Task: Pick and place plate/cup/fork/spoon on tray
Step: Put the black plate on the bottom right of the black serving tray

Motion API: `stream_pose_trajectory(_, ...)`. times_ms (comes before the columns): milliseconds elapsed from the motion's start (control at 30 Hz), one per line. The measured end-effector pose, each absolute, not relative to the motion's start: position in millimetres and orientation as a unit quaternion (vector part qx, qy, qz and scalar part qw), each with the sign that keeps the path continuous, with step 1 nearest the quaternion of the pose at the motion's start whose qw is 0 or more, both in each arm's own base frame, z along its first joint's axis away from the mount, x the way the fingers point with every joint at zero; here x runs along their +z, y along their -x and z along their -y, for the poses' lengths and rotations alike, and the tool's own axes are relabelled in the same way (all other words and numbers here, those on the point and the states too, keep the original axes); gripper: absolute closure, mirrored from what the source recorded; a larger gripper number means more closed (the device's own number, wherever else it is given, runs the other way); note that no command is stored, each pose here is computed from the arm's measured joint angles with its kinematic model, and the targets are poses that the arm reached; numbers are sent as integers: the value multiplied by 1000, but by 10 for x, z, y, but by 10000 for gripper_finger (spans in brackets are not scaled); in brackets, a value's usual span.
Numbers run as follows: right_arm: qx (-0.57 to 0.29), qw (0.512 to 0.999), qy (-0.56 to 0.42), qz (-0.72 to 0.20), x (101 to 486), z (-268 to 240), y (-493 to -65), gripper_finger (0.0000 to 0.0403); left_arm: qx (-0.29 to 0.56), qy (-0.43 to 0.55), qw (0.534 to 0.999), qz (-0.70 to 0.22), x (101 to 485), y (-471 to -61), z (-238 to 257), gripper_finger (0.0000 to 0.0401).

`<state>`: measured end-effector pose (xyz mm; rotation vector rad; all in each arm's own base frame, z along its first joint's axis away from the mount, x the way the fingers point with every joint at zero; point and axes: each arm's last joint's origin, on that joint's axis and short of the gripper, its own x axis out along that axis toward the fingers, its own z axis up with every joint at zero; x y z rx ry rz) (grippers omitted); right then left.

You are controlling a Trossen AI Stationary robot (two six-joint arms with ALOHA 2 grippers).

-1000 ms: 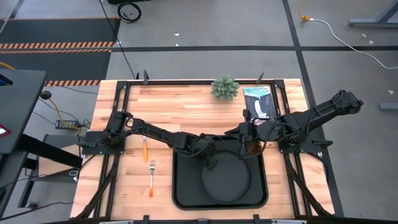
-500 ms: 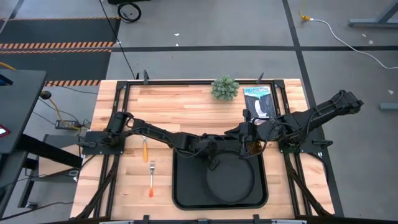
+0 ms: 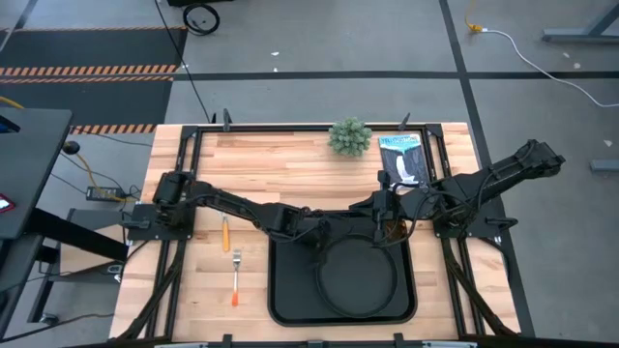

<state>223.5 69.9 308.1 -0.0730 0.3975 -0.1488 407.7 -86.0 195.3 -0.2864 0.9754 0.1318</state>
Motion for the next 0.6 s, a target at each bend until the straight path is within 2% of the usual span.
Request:
stream_pose_trajectory(267,-80,977,36,-193,3089,-696,-2239,391,-13,82,852,-516,1931,-3900,1226,267)
stream_pose_trajectory(600,-80,980,31,-180,3114,-700,-2249,391,-19,99,853,-512,1595,-3993,1463,267)
